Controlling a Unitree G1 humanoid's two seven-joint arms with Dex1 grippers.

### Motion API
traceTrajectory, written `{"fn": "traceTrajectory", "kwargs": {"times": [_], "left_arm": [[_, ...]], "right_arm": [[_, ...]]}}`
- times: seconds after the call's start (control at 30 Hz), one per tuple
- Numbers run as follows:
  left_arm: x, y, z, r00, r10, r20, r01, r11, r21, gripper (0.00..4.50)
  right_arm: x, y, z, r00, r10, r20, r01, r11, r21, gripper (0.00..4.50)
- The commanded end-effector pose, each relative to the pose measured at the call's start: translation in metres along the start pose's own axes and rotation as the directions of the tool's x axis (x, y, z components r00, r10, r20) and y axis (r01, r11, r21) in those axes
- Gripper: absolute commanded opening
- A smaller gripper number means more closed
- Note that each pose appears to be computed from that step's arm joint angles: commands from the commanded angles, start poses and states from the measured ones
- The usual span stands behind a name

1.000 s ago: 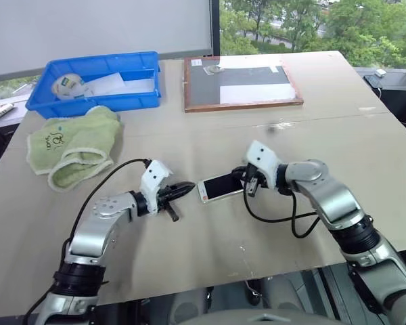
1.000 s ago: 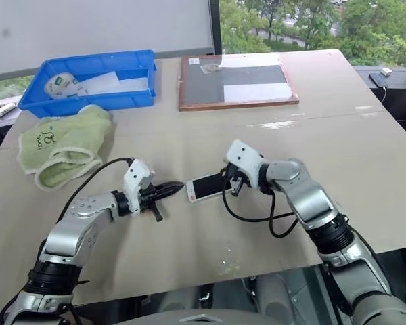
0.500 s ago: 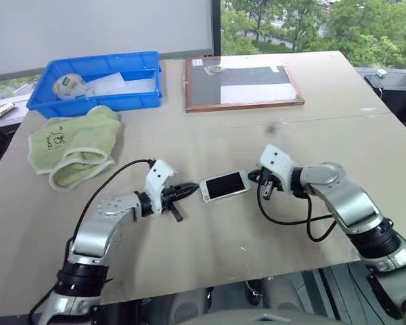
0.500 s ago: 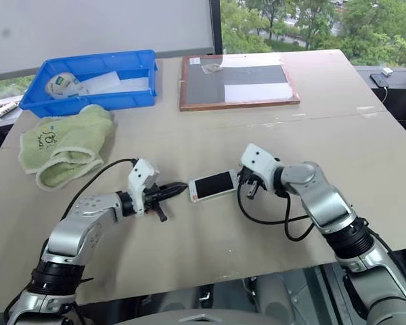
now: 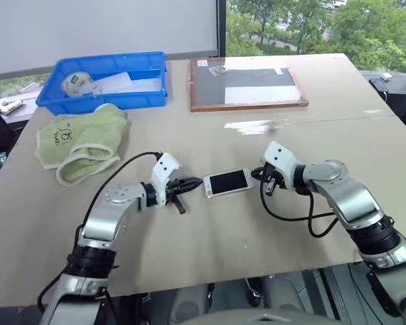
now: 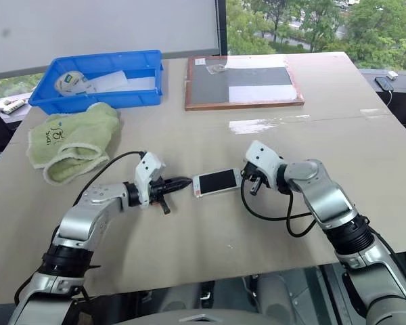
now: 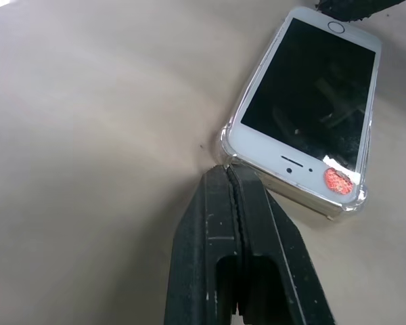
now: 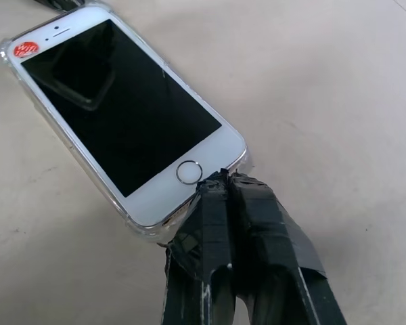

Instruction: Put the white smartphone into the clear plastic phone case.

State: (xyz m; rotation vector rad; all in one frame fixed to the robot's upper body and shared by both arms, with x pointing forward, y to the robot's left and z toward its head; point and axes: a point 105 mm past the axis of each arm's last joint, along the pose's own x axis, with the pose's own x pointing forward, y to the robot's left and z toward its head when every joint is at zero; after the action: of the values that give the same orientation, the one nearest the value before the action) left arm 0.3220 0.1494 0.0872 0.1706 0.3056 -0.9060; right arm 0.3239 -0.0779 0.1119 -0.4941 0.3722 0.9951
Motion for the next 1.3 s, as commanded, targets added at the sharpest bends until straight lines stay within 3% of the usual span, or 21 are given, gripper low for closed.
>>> {"fn": "traceTrajectory", "kwargs": {"times": [0.03,0.23,0.37,0.63,0.83,1.3], "left_arm": [[0.011,0.003,0.016,0.999,0.003,0.043,-0.006,0.999,0.054,0.00],[0.005,0.015,0.026,0.995,0.030,0.090,-0.035,0.998,0.049,0.00],[-0.003,-0.002,0.040,0.984,-0.085,0.158,0.082,0.996,0.024,0.00],[0.016,-0.019,0.027,0.985,-0.150,0.087,0.147,0.988,0.034,0.00],[0.023,-0.015,0.010,0.991,-0.130,0.014,0.130,0.990,0.049,0.00],[0.022,-0.015,0.005,0.995,-0.102,0.012,0.101,0.994,0.050,0.00]], "right_arm": [[-0.005,0.018,0.021,0.992,0.092,0.084,-0.090,0.996,-0.025,0.08],[-0.015,0.017,0.018,0.994,0.070,0.085,-0.071,0.997,0.005,0.08],[-0.024,0.011,0.022,0.992,0.017,0.127,-0.021,0.999,0.031,0.08],[-0.021,0.009,0.025,0.990,-0.008,0.140,0.002,0.999,0.044,0.08],[-0.005,0.009,0.012,0.997,0.000,0.073,-0.006,0.997,0.075,0.08],[0.022,0.028,-0.027,0.978,0.170,-0.119,-0.136,0.959,0.248,0.08]]}}
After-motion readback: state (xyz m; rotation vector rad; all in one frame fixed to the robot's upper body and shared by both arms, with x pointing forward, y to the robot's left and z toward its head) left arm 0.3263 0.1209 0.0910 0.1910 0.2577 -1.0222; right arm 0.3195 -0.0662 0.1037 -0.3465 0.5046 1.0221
